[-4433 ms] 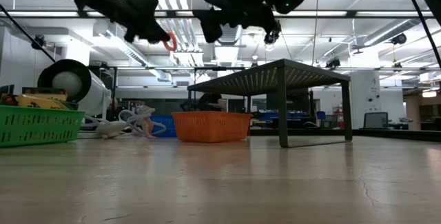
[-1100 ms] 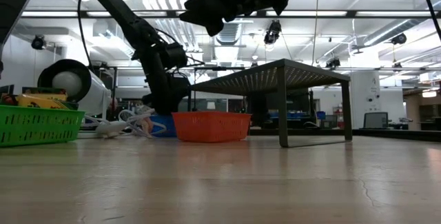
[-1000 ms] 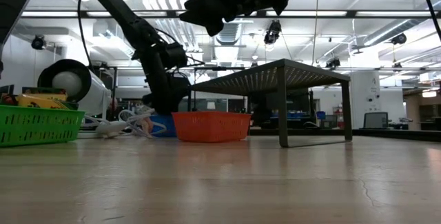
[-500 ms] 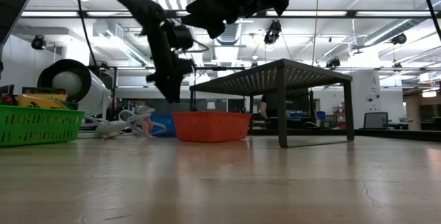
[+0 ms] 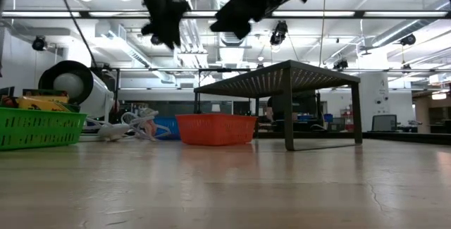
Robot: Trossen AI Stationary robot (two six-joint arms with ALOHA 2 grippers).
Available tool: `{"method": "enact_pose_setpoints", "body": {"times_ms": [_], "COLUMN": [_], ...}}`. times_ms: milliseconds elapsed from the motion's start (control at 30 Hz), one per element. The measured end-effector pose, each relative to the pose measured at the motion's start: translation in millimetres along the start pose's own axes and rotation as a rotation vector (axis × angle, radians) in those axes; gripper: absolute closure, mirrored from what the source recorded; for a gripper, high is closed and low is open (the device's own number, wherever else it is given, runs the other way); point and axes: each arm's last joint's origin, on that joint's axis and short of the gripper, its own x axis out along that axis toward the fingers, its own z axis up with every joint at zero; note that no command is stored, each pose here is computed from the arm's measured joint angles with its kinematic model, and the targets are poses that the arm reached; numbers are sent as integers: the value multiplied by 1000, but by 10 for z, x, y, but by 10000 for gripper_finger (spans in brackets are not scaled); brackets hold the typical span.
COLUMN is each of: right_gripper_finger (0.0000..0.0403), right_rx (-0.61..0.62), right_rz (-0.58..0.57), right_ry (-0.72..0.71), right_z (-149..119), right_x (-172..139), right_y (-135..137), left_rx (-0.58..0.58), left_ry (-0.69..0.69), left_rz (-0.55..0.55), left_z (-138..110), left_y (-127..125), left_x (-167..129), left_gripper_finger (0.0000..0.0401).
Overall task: Pick & Place Office Desk Supplies
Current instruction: Put the blue spring rubber band into the blue bin
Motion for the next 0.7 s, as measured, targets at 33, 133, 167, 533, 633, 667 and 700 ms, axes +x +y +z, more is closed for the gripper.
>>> {"method": "enact_pose_setpoints", "body": {"times_ms": [33, 133, 167, 533, 633, 667, 700], "right_gripper_finger": [202, 202, 202, 202, 202, 202, 202], "right_rx": [12, 49, 57, 216, 283, 310, 340], "right_rz": [-19, -30, -25, 55, 98, 104, 98], "right_ry": [7, -2, -12, -151, -171, -173, -169], "right_z": [3, 17, 20, -390, -551, -587, -625], "right_x": [-60, -239, -302, -780, -778, -788, -794], "right_y": [25, 149, 207, 801, 926, 960, 994], "left_rx": [0, 24, 41, 348, 410, 420, 429], "left_ry": [-33, -149, -197, -727, -867, -908, -947], "left_rz": [-24, -80, -96, -377, -476, -507, -534], "left_z": [-37, -179, -234, -1130, -1352, -1415, -1473], "left_y": [-45, -188, -241, -794, -902, -930, -951], "left_x": [-122, -467, -572, -1150, -1140, -1126, -1114], "left_gripper_finger": [243, 243, 243, 242, 242, 242, 242]}}
